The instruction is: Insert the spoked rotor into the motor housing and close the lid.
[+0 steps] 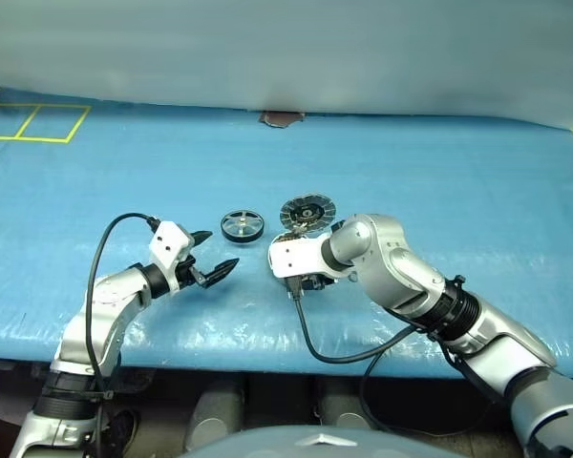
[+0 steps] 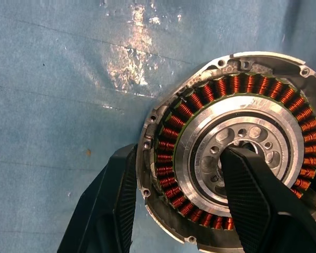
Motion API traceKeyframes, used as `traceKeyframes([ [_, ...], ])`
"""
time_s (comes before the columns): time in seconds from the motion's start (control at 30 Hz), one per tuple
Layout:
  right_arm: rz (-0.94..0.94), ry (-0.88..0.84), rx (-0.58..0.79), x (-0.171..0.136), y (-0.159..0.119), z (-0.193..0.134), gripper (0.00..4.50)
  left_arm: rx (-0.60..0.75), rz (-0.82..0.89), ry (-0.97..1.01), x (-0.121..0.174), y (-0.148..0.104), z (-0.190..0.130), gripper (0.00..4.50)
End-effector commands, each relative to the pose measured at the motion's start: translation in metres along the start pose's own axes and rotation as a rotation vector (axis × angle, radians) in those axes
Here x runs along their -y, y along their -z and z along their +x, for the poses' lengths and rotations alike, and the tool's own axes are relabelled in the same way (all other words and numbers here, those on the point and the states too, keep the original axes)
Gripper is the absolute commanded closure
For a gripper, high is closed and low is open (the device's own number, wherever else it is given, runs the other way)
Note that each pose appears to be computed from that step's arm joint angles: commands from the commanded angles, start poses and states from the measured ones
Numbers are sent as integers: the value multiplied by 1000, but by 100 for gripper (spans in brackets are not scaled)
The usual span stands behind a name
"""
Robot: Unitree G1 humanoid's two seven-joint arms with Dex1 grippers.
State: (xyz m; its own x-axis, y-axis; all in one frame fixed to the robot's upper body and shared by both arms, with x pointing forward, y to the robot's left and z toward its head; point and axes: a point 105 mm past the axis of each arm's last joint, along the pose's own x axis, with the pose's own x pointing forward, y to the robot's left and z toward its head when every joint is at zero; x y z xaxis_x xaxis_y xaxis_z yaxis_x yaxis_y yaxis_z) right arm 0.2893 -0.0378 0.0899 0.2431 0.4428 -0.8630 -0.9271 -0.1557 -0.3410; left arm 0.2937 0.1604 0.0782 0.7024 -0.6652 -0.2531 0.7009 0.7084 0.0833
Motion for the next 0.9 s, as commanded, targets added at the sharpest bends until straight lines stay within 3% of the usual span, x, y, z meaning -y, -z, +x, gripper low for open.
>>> traceKeyframes([
  [0.03, -22, -29, 37, -6, -16, 5, 227, 26, 25, -23, -5, -7, -4, 0],
  [0.9, -56, -109, 34, -34, -26, 15, 227, 23, 22, -40, -7, -5, -6, 0],
])
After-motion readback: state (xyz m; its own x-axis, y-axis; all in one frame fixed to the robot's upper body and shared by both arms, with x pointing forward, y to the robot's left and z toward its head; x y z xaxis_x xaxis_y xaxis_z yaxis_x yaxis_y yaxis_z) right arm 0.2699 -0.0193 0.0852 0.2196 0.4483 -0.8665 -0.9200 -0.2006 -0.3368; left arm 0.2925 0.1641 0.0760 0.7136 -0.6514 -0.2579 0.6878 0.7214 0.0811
